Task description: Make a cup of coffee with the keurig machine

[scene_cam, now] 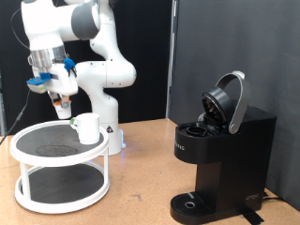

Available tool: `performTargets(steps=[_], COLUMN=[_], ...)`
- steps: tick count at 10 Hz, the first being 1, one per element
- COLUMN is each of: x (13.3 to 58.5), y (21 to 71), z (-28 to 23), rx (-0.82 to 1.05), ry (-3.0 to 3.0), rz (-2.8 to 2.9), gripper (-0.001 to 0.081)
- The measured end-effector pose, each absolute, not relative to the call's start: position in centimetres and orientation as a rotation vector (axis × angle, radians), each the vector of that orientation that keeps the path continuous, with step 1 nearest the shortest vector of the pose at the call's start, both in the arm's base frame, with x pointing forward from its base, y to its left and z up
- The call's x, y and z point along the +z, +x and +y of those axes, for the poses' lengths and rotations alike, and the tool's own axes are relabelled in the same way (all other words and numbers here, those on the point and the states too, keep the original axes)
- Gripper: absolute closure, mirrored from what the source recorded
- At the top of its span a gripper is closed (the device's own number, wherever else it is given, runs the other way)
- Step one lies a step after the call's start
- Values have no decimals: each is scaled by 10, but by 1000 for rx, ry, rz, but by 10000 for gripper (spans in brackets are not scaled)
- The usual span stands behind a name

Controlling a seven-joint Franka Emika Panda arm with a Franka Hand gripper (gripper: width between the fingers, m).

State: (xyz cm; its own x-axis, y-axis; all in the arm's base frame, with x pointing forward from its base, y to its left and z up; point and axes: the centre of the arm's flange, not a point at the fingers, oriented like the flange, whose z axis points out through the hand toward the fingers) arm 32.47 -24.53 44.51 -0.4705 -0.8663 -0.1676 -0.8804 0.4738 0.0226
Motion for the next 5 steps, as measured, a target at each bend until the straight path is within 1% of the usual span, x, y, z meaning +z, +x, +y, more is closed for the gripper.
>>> performTargets(steps=[3,5], x=[449,451], y=[325,333], z=[-245,-234], rx=[190,270], ry=[-1521,-1412], rz=[2577,2514], gripper=[428,427])
